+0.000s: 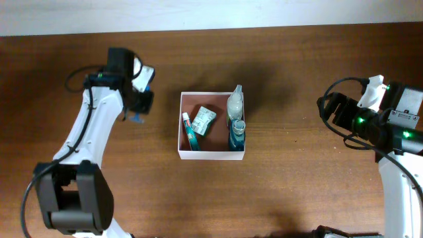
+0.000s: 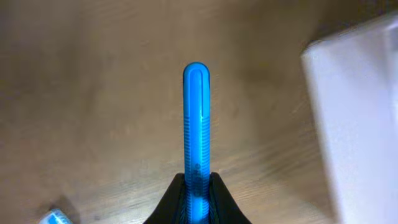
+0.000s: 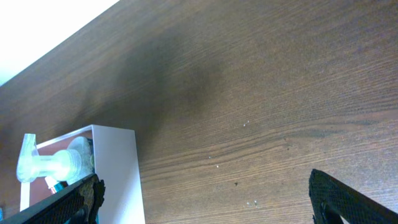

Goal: Pack container
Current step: 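Carry the blue razor right over the box with the left gripper, then lower the razor into the box and open the left gripper, then move the left gripper back left over the blue toothbrush, then close the left gripper on the blue toothbrush handle and lift, then carry the toothbrush right over the box with the left gripper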

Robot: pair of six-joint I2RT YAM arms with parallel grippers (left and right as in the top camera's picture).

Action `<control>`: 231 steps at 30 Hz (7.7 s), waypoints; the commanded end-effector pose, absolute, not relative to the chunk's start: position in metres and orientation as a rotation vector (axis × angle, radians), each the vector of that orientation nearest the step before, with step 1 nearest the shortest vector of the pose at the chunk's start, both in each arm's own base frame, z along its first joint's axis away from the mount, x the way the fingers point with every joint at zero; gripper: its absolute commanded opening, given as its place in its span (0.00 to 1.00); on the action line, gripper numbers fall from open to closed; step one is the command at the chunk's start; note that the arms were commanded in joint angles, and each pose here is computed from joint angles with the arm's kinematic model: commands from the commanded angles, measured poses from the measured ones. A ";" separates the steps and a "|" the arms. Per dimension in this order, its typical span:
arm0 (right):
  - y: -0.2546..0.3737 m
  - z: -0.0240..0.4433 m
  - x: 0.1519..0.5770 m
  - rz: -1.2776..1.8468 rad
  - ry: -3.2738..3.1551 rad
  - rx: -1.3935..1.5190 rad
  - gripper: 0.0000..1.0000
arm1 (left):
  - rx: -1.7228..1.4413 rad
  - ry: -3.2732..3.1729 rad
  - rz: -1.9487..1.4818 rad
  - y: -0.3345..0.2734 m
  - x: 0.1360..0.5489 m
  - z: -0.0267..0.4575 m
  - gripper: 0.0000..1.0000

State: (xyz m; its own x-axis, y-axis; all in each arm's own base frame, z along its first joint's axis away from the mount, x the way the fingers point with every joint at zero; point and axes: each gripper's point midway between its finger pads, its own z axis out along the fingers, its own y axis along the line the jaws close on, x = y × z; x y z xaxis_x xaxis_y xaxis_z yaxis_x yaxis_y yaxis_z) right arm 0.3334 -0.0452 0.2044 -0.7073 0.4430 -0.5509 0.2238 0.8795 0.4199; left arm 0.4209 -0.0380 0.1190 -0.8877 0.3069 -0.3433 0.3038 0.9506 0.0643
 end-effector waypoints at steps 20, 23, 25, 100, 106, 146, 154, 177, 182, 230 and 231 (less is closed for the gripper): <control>-0.049 0.211 0.336 0.408 2.355 0.474 0.98 | 0.088 2.791 -0.190 -0.183 0.364 0.126 0.01; -0.049 0.211 0.336 0.408 2.355 0.473 0.98 | 0.088 2.790 -0.190 -0.182 0.363 0.112 0.01; -0.049 0.211 0.336 0.408 2.355 0.474 0.98 | 0.089 2.792 -0.189 -0.182 0.362 0.108 0.01; -0.049 0.211 0.336 0.408 2.355 0.474 0.98 | -0.735 2.886 0.269 0.108 0.316 0.107 0.59; -0.049 0.211 0.336 0.408 2.355 0.473 0.98 | -0.971 2.827 0.286 0.156 0.290 0.078 0.60; -0.049 0.211 0.336 0.408 2.355 0.474 0.98 | -1.186 2.756 -0.055 0.143 0.257 0.001 0.47; -0.049 0.211 0.336 0.408 2.355 0.474 0.98 | -1.203 2.737 0.097 0.165 0.259 0.036 0.47; -0.049 0.211 0.336 0.408 2.355 0.473 0.98 | -0.955 2.739 0.057 0.132 0.301 0.045 0.40; -0.049 0.211 0.336 0.408 2.355 0.473 0.98 | -0.985 2.831 0.048 0.129 0.294 0.016 0.40; -0.049 0.211 0.336 0.408 2.355 0.474 0.98 | 0.094 2.662 -0.376 -0.173 0.365 0.164 0.01; -0.049 0.211 0.336 0.408 2.355 0.474 0.98 | 0.121 2.657 -0.373 -0.181 0.363 0.163 0.00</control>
